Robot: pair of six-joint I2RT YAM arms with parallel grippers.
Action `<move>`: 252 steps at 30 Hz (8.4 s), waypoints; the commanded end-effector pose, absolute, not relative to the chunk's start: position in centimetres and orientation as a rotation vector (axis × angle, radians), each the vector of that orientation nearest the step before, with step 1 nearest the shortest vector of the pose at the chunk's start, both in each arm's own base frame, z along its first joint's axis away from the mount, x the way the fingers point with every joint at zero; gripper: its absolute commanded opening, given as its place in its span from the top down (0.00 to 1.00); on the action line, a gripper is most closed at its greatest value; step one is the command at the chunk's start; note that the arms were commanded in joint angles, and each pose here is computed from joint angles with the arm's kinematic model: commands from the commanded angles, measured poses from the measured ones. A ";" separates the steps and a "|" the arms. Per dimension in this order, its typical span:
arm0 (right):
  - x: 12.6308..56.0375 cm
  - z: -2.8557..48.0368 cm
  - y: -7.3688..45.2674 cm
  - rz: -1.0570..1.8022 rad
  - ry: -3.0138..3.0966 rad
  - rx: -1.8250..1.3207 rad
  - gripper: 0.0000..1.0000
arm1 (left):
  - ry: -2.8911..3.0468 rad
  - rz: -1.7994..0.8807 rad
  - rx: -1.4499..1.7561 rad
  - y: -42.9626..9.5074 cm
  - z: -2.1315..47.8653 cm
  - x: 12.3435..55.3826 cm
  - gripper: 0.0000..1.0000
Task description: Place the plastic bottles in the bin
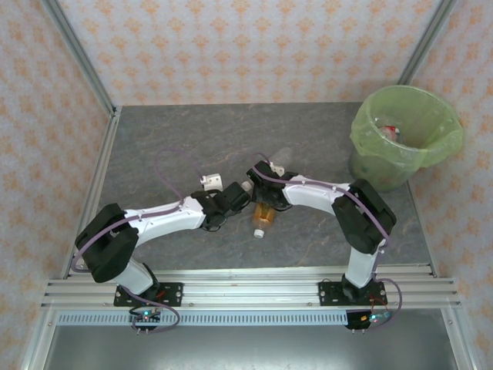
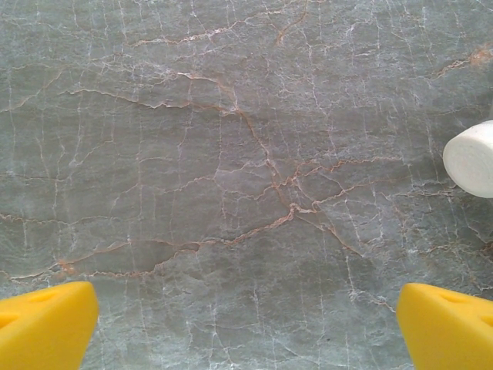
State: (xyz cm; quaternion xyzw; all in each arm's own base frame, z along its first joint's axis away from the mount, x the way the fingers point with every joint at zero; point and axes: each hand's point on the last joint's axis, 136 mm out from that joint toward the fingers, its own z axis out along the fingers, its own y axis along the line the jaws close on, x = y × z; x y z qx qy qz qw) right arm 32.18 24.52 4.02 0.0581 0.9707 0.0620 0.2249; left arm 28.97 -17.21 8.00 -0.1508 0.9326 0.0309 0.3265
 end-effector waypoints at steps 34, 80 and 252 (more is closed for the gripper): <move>33.3 15.4 20.6 0.154 2.253 0.022 0.57 | 2.390 0.059 -0.409 -17.4 9.0 30.0 0.00; 38.3 38.9 16.7 0.018 1.540 -0.197 1.00 | 2.386 -0.090 -0.348 -19.9 9.9 31.1 0.00; 35.2 4.3 4.8 -0.167 2.668 0.691 0.00 | 2.351 -0.679 -0.068 -29.7 10.1 37.3 0.00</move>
